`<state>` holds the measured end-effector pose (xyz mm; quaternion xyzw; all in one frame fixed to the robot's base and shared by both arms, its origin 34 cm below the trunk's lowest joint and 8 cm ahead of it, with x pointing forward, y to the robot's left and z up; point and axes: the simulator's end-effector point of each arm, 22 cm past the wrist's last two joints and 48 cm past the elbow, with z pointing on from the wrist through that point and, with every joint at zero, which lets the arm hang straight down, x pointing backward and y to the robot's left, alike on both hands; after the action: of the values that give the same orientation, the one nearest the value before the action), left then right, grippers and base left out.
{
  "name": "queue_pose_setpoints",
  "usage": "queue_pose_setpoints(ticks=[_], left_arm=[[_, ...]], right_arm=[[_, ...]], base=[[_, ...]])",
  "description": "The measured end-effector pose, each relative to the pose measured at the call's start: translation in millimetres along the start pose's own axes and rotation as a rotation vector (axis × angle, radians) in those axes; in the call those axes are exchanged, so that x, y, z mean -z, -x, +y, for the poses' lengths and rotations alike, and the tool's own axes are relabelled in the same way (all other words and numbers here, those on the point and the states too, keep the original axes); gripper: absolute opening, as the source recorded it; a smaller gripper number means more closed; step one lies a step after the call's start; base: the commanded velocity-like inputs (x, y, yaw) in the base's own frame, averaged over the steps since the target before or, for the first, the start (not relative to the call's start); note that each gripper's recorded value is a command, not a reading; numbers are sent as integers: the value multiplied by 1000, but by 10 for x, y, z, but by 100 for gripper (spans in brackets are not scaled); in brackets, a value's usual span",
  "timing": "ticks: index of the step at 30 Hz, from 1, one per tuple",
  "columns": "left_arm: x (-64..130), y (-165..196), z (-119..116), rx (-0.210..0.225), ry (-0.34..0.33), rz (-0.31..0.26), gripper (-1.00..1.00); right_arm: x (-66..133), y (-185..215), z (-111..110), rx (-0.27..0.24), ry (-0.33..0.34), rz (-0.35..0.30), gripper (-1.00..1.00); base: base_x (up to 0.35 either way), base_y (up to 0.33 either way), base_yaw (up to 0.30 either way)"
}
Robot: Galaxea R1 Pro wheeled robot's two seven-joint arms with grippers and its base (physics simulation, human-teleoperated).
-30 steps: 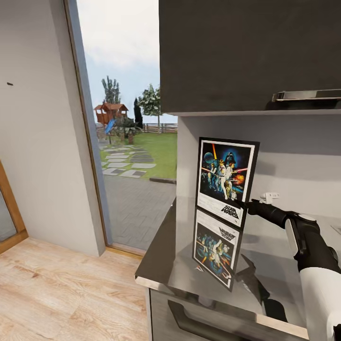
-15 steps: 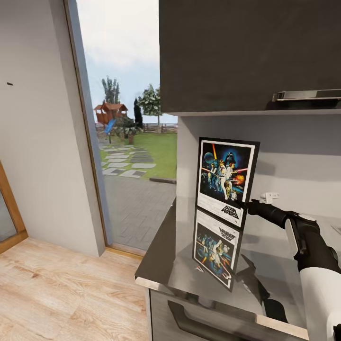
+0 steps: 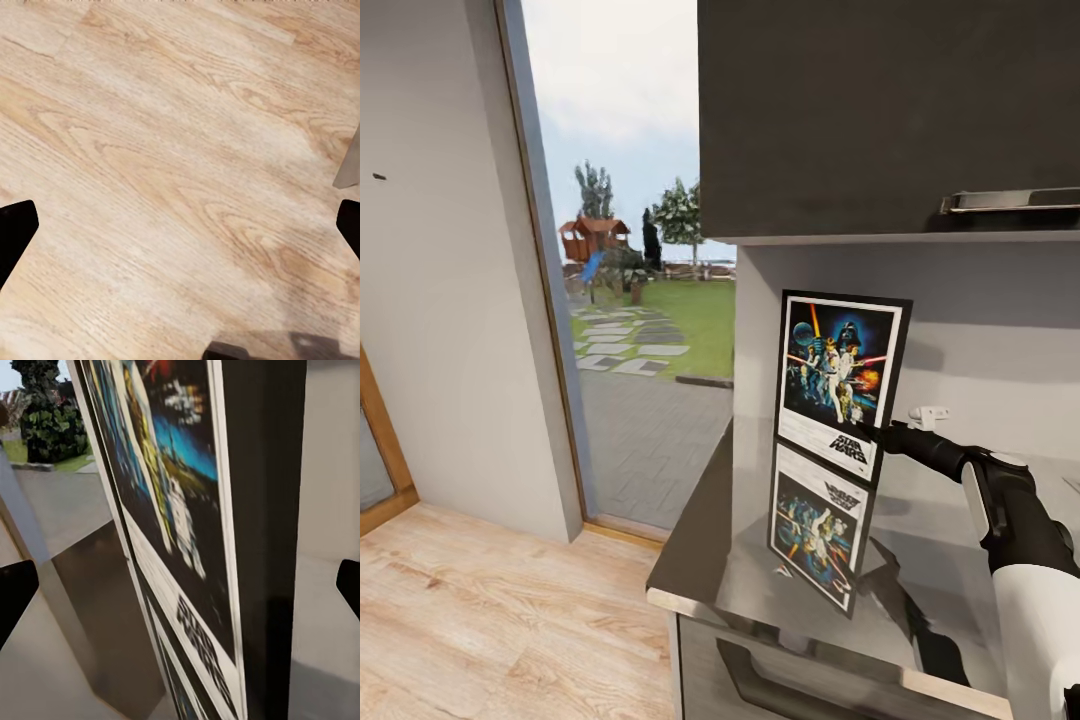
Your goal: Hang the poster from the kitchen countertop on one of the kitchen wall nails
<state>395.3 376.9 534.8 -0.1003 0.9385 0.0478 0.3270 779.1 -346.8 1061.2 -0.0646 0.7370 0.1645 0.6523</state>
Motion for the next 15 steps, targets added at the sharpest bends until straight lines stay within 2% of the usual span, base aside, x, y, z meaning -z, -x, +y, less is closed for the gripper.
queue_pose_setpoints(ticks=[15], left_arm=[[0, 3, 0, 0, 0, -1, 100]], right_arm=[[0, -1, 0, -1, 0, 0, 100]], base=[[2, 1, 0]])
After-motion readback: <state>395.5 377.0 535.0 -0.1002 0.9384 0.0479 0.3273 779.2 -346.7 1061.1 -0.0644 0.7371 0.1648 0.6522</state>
